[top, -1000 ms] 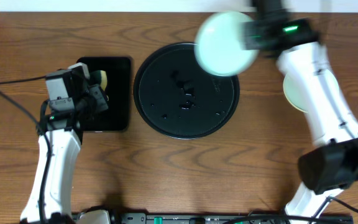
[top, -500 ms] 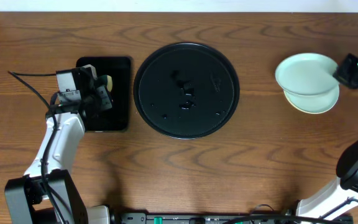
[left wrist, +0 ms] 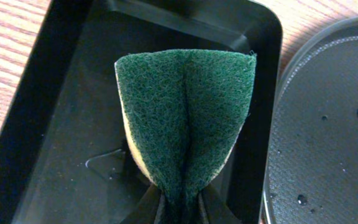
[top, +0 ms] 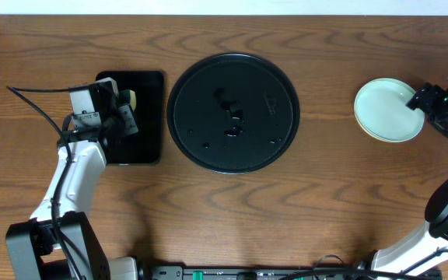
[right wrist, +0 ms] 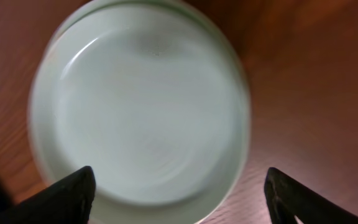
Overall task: Clean dirty plates on tray and stack at the side
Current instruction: 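Carry the green plate right and lower it onto the plate stack, then release the green plate on the stack and lift the right gripper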
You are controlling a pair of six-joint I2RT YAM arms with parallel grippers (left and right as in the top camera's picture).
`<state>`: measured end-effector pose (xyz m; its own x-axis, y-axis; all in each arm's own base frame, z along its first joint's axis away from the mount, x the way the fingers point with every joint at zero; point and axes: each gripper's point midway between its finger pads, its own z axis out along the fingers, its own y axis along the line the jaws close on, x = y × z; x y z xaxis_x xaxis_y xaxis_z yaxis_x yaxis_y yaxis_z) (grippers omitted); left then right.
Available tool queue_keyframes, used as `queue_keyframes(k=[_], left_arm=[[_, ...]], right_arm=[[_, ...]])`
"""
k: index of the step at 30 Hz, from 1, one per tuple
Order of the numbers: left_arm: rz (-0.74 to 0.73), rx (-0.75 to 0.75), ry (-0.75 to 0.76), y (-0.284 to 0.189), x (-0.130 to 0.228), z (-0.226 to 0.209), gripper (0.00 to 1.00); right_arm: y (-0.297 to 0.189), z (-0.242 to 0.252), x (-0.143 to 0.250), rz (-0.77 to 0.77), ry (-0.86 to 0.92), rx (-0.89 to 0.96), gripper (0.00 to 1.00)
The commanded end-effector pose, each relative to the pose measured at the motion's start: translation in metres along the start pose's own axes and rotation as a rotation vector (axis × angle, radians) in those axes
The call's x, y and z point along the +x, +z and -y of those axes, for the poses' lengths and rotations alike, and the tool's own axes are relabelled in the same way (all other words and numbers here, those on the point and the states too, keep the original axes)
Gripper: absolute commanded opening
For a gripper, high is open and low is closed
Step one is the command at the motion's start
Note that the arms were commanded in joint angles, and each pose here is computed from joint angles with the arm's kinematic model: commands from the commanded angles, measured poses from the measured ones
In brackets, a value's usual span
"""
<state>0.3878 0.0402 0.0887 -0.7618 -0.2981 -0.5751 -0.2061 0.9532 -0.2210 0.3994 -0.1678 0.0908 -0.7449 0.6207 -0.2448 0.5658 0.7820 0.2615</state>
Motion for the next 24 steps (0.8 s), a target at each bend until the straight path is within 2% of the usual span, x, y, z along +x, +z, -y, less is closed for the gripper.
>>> queue_keyframes(k=[1, 3, 5, 6, 7, 9, 14, 19, 20, 24], left_arm=[[0.007, -0.019, 0.014, 0.0, -0.001, -0.004, 0.15], [0.008, -0.019, 0.014, 0.0, -0.001, -0.004, 0.17], [0.005, -0.02, 0.014, 0.0, -0.001, -0.004, 0.32], [0.002, -0.02, 0.013, 0.0, 0.0, -0.004, 0.45], [-0.001, -0.021, 0.013, 0.0, 0.001, -0.004, 0.63], [-0.001, -0.021, 0.013, 0.0, 0.001, -0.004, 0.77], [0.026, -0.016, 0.016, 0.0, -0.006, -0.003, 0.82], [0.025, -0.016, 0.016, 0.0, -0.006, -0.003, 0.83], [0.025, -0.016, 0.016, 0.0, -0.006, -0.003, 0.83], [0.024, -0.016, 0.016, 0.0, -0.006, -0.003, 0.83]], right_arm=[[0.001, -0.038, 0.013, -0.053, -0.1, -0.204, 0.86], [-0.001, -0.063, 0.02, -0.073, -0.148, -0.295, 0.86], [0.001, -0.076, 0.027, -0.086, -0.181, -0.301, 0.86], [0.003, -0.083, 0.031, -0.092, -0.206, -0.301, 0.86], [0.004, -0.091, 0.035, -0.098, -0.234, -0.305, 0.86], [0.006, -0.107, 0.044, -0.11, -0.287, -0.315, 0.87], [0.011, -0.152, 0.073, -0.137, -0.478, -0.346, 0.89], [0.018, -0.177, 0.095, -0.143, -0.586, -0.301, 0.95], [0.019, -0.182, 0.099, -0.144, -0.606, -0.295, 0.99], [0.02, -0.2, 0.117, -0.161, -0.661, -0.304, 0.99]])
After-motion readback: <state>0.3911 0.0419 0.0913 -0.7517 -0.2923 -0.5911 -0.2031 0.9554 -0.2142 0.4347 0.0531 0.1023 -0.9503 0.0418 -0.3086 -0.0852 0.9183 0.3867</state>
